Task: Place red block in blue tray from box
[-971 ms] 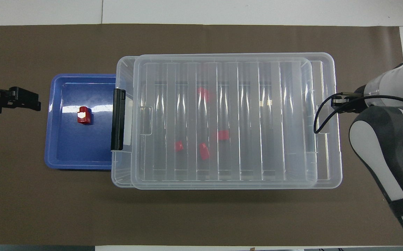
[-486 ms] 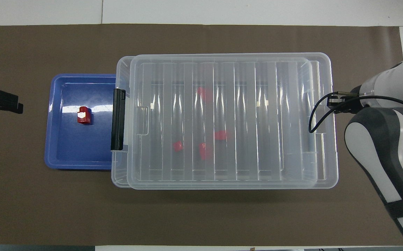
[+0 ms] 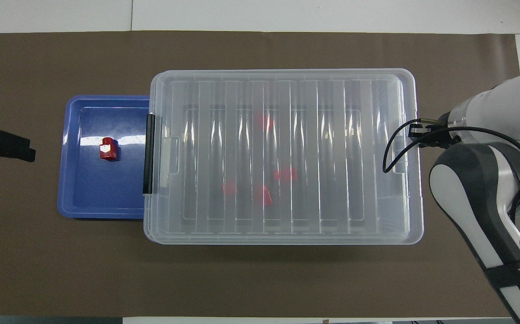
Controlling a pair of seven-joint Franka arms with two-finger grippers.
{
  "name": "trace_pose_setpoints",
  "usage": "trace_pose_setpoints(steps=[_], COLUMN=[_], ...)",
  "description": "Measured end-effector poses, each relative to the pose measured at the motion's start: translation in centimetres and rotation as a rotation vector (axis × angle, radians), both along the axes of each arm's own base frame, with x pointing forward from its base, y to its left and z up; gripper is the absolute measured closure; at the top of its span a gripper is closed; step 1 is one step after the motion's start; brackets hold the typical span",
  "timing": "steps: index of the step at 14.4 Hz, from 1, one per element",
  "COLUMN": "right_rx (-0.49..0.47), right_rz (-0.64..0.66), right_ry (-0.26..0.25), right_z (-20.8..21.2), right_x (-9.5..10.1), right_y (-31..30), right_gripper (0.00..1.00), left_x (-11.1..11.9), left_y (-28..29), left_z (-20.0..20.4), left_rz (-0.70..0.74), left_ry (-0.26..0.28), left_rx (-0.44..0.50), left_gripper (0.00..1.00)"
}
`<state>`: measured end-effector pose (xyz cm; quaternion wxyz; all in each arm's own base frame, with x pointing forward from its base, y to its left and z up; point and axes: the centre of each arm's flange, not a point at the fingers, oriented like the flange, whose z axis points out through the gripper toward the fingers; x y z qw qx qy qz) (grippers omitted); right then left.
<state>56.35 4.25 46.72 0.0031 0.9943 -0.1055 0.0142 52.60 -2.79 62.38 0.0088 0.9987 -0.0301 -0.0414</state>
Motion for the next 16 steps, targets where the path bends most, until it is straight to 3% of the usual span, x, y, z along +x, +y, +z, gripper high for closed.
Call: trace_pose_setpoints(steps=[16], right_rx=[0.001], right_rz=[-0.021], right_ry=[0.0], right_z=[-0.02], right_x=[-0.04], right_y=[0.42], right_gripper=[0.99], left_x=[-0.26], left_y=[0.51], left_z=[0.19], left_rz=[0.003], left_ry=[-0.004], left_rx=[-0.003], left_gripper=[0.0])
